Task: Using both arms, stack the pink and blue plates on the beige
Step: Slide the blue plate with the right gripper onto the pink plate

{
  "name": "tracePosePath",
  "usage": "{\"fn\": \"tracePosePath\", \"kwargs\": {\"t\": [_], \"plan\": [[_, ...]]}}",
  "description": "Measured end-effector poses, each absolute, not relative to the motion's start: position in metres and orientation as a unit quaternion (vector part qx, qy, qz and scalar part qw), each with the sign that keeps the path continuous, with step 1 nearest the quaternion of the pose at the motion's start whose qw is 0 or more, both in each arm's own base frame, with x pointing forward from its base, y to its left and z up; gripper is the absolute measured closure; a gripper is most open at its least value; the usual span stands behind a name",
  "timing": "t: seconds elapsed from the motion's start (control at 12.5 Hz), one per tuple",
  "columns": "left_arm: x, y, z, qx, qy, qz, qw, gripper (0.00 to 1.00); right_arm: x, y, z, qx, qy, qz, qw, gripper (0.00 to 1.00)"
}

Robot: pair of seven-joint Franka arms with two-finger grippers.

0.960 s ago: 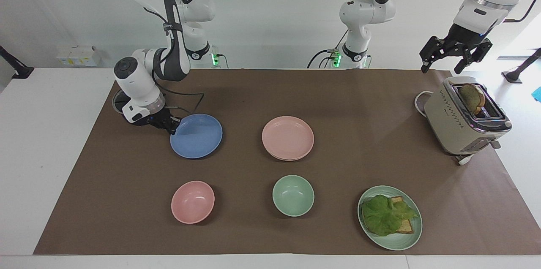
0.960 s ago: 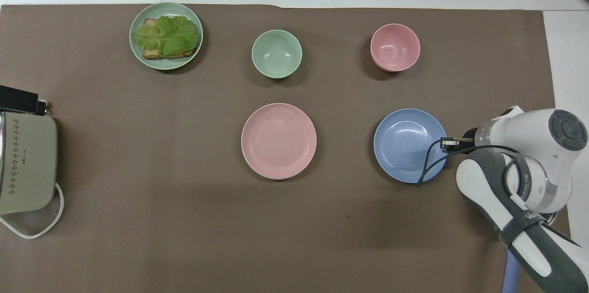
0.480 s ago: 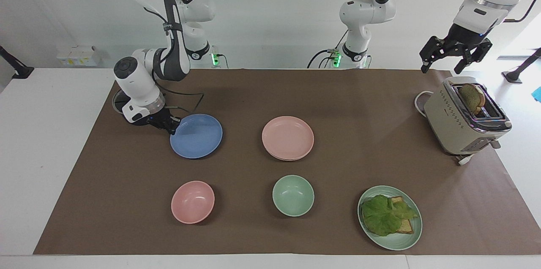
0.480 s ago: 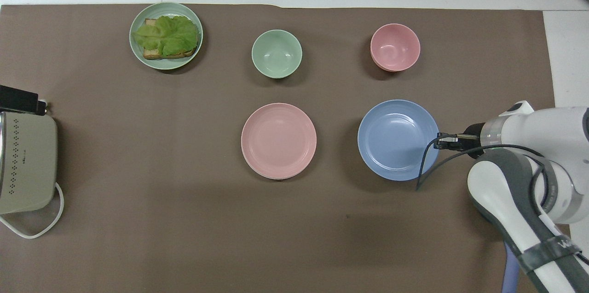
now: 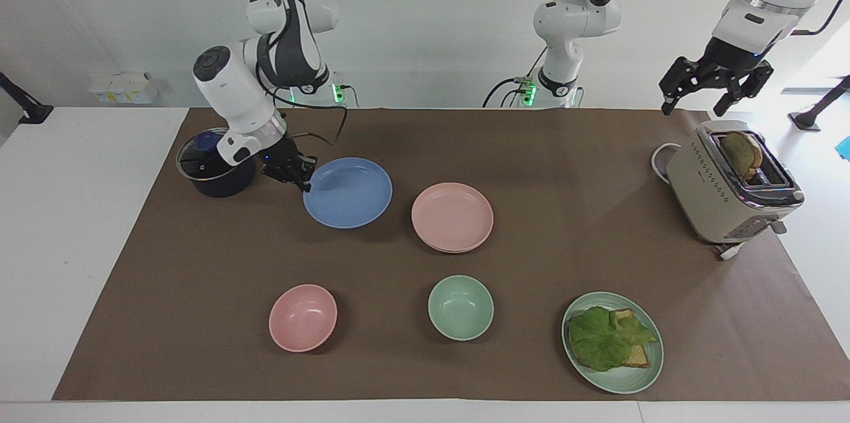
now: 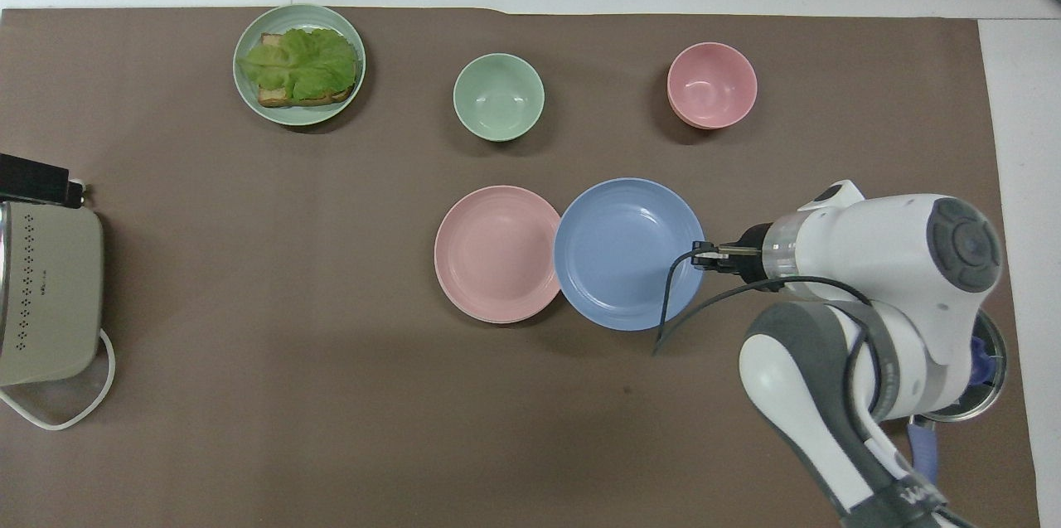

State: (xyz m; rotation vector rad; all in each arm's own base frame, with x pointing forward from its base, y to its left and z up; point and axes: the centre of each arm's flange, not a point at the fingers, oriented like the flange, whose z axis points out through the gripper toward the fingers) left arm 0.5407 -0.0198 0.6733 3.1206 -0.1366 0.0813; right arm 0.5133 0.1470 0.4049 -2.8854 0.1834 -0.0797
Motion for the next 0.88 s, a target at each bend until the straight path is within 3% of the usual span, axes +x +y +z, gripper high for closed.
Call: {"fn": "tracePosePath", "kwargs": {"t": [0.24,0.64,0.88], "plan": [[0.541,-0.020,0.673,0.999,-0.044,0.026,0.008,0.00,0.502,0.218,0.392,-0.990,0.063,-0.026,0.126,0.96],[0.541,-0.020,0.673,0.999,-0.044,0.026,0.008,0.00,0.535,0.251,0.381,-0.990,0.071,-0.034,0.120,0.96],[0.541,-0.020,0.673,0.999,-0.044,0.026,0.008,0.00,0.533,0.279,0.362,-0.990,0.076,-0.018,0.114,0.96]]}}
